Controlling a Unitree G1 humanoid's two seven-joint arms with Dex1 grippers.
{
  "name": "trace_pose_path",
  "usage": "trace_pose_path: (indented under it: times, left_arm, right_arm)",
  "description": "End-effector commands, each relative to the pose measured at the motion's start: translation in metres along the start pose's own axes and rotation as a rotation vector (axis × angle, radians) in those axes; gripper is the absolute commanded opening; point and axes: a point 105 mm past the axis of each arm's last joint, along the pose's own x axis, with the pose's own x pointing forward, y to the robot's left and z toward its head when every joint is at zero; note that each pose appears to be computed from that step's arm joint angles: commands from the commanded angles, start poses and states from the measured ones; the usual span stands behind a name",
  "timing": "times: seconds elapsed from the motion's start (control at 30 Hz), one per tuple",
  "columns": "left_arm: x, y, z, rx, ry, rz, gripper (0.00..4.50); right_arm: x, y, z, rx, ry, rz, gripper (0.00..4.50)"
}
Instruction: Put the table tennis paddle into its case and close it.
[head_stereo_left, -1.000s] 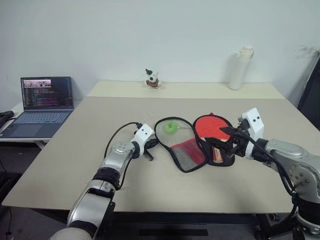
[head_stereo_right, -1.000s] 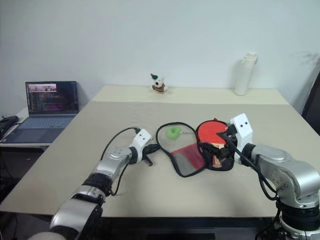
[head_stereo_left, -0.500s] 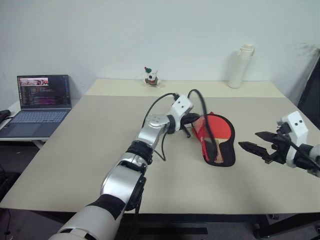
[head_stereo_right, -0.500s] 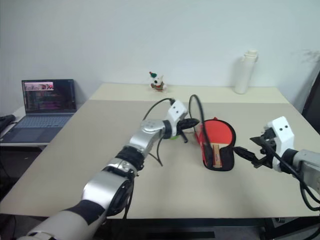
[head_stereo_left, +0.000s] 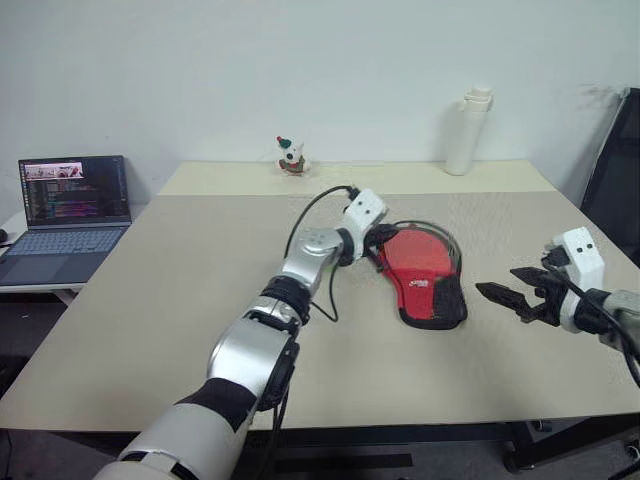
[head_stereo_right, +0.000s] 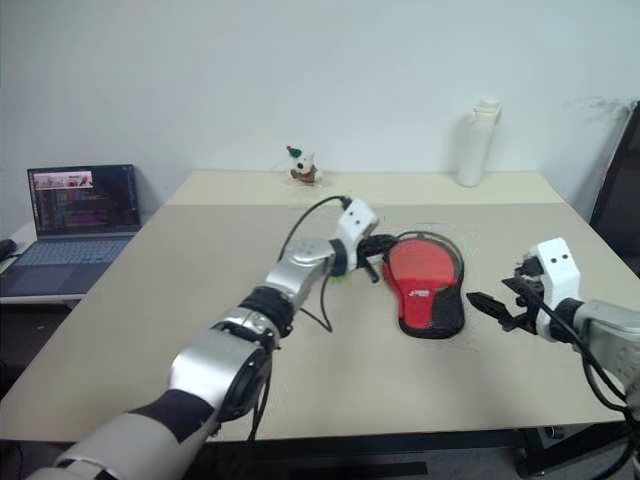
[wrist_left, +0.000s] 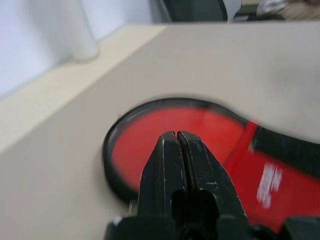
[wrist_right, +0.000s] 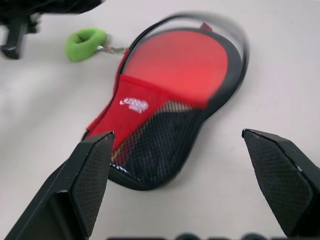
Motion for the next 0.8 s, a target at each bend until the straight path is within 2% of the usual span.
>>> trace_pose_path:
  times: [0.03,0.2,0.3,0.43,0.8]
  left_arm:
    - [-0.024,0.017,0.008,-0.025,-0.086,0.023,0.08]
    - [-0.065,0.016,-0.002,-0.079,-0.135,-0.003,0.08]
    - [-0.076,0.013,-0.004,-0.085,-0.126,0.008,0.08]
    - [-0.101,0.014,-0.006,-0.096,-0.108,0.068,0.08]
    - [-0.111,0.006,-0.009,-0.106,-0.080,0.086,0.08]
  right_arm:
    - [0.013,-0.008,0.016,-0.026,-0.052,-0.026,4.50]
    - [0.041,-0.023,0.012,-0.013,-0.043,-0.064,4.50]
    - [0.051,-0.030,0.009,-0.003,-0.036,-0.080,4.50]
    - [0.079,-0.042,-0.014,0.042,0.038,-0.112,4.50]
    - [0.112,-0.036,-0.049,0.075,0.148,-0.057,4.50]
